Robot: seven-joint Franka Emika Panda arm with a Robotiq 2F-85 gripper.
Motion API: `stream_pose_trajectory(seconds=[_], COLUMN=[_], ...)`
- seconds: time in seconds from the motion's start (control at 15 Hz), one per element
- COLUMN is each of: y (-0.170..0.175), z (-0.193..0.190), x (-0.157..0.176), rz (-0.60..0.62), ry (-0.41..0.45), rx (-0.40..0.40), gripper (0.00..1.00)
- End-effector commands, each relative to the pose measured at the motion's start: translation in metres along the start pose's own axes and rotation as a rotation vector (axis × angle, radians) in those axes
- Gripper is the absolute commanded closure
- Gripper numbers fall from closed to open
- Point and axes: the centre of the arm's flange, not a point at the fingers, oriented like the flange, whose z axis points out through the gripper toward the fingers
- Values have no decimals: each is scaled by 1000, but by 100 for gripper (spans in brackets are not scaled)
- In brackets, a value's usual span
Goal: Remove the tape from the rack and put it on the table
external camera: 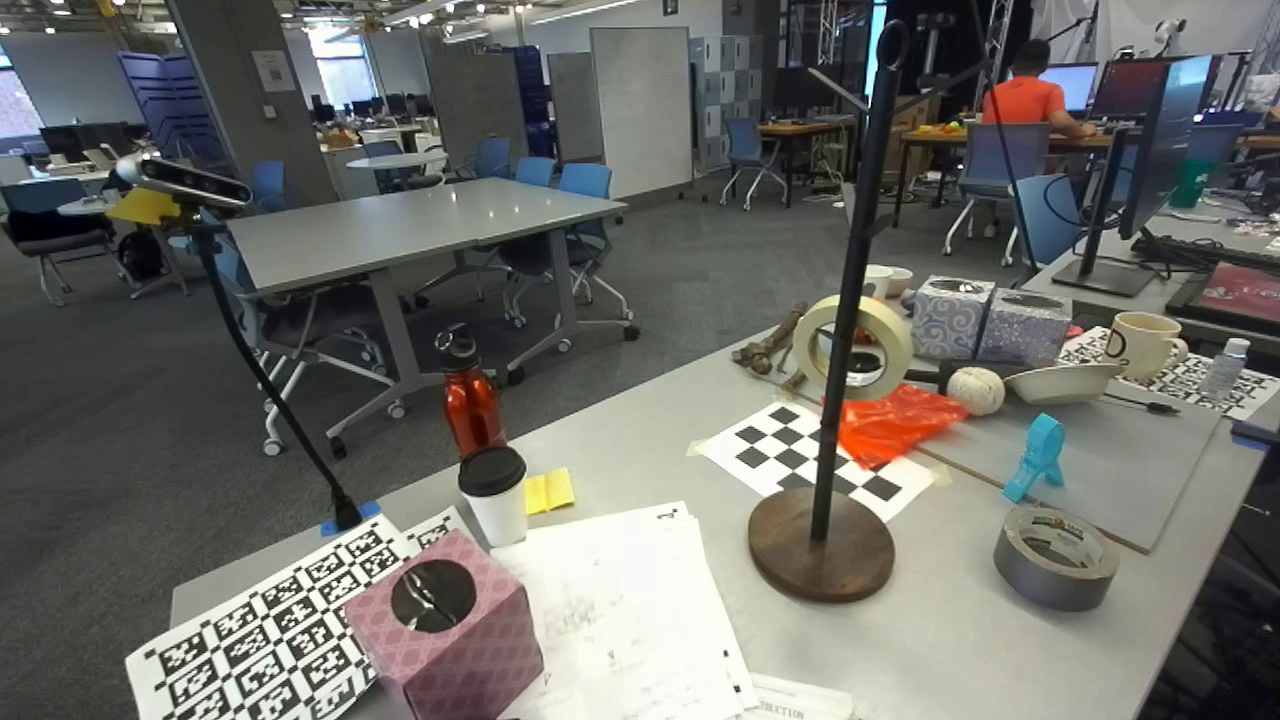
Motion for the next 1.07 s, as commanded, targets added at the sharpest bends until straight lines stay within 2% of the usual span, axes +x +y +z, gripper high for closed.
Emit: stream_pose_trajectory(seconds=[0.0,0.33,0.47,0.73,1.0], y=[4,16,21,27,32], z=[5,38,54,76,78], x=[3,20,33,68,95], rz=[-13,-81,-136,-227,-305], ry=[-2,-39,-37,6,51], rx=[-14,-61,-52,-44,-56], gripper=[0,0,0,0,0])
